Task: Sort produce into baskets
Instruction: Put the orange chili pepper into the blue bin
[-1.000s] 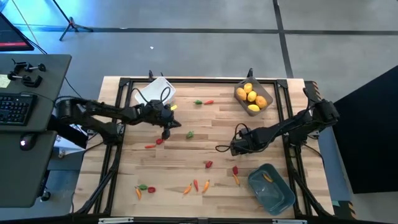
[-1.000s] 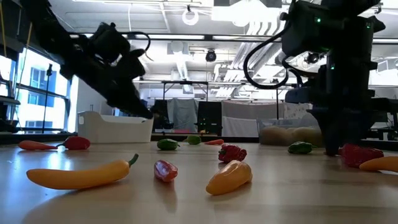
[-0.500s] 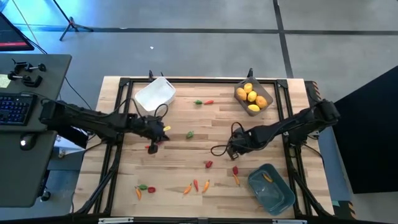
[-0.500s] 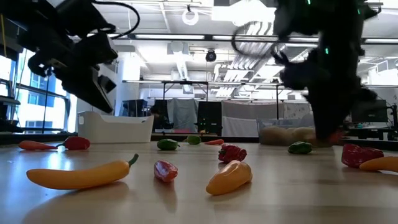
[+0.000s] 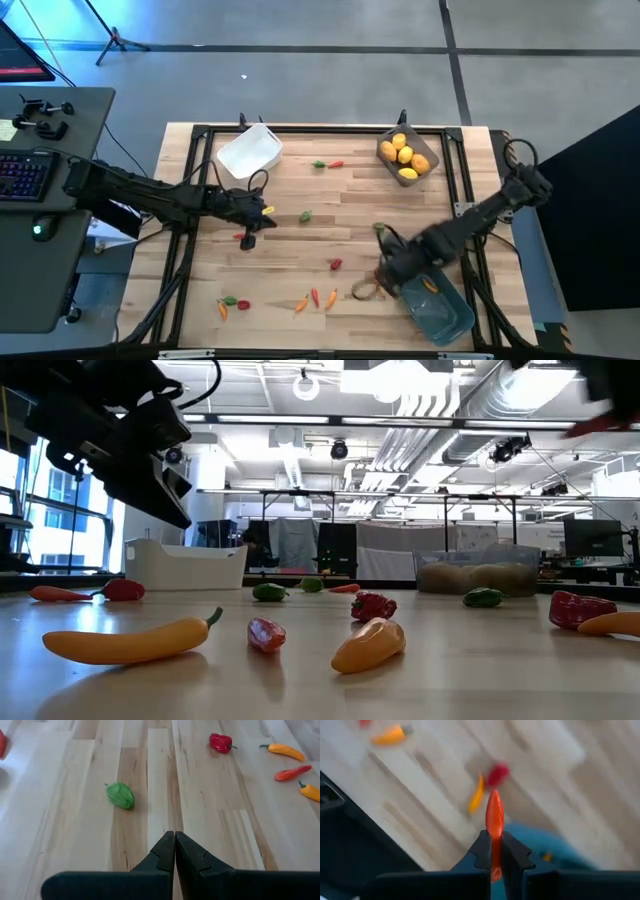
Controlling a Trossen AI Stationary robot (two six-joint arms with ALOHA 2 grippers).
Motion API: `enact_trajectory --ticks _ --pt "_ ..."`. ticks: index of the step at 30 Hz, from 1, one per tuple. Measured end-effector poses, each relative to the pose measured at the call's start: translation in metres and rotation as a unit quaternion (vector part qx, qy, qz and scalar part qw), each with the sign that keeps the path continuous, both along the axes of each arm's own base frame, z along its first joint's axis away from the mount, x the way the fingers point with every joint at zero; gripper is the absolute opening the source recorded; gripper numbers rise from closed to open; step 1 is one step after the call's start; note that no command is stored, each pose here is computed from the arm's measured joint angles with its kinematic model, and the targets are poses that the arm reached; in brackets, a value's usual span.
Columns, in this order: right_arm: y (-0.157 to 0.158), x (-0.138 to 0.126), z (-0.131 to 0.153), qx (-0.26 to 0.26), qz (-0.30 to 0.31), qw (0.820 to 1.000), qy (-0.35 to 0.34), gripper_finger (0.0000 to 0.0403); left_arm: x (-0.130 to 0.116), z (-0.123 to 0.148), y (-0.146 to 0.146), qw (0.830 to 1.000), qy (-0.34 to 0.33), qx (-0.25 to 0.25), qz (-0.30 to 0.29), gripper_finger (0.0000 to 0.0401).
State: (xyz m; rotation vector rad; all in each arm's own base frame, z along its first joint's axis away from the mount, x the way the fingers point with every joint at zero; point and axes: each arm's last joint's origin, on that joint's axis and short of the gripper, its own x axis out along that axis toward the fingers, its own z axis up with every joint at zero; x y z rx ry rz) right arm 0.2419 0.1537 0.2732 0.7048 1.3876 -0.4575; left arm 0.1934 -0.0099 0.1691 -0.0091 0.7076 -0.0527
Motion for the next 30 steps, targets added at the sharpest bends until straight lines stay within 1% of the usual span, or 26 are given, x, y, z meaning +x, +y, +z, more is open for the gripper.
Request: enact_trajectory --ticks 2,7,11,15,20,24,30 --pt "0.014 -0.014 -0.003 0.010 -0.014 0.999 0.034 0.0006 0.000 0.000 0.000 1.000 -0.002 0.000 0.000 0.0000" --pt "0.041 -0.048 -0.023 0.029 -0.020 0.994 0.108 0.0006 0.001 0.001 0.000 1.000 -0.006 -0.010 0.001 0.0000" --pt "0.050 -0.063 -0.044 0.025 -0.035 0.991 0.127 0.0006 0.003 0.003 -0.001 0.999 -0.021 -0.023 -0.012 0.0000" --pt "0.052 -0.067 -0.067 0.042 -0.037 0.992 0.116 0.0007 0.005 0.008 -0.004 0.998 -0.032 -0.047 -0.041 0.0000" --pt "0.047 -0.069 -0.092 0.054 -0.038 0.992 0.105 0.0011 0.014 0.018 -0.011 0.996 -0.041 -0.047 -0.063 0.0000" --pt "0.045 -0.070 -0.096 0.054 -0.036 0.993 0.103 0.0028 0.023 0.025 -0.020 0.994 -0.033 -0.031 -0.095 0.0000" --pt "0.046 -0.069 -0.094 0.056 -0.019 0.993 0.098 0.0076 0.036 0.035 -0.030 0.991 -0.011 -0.008 -0.133 0.0000"
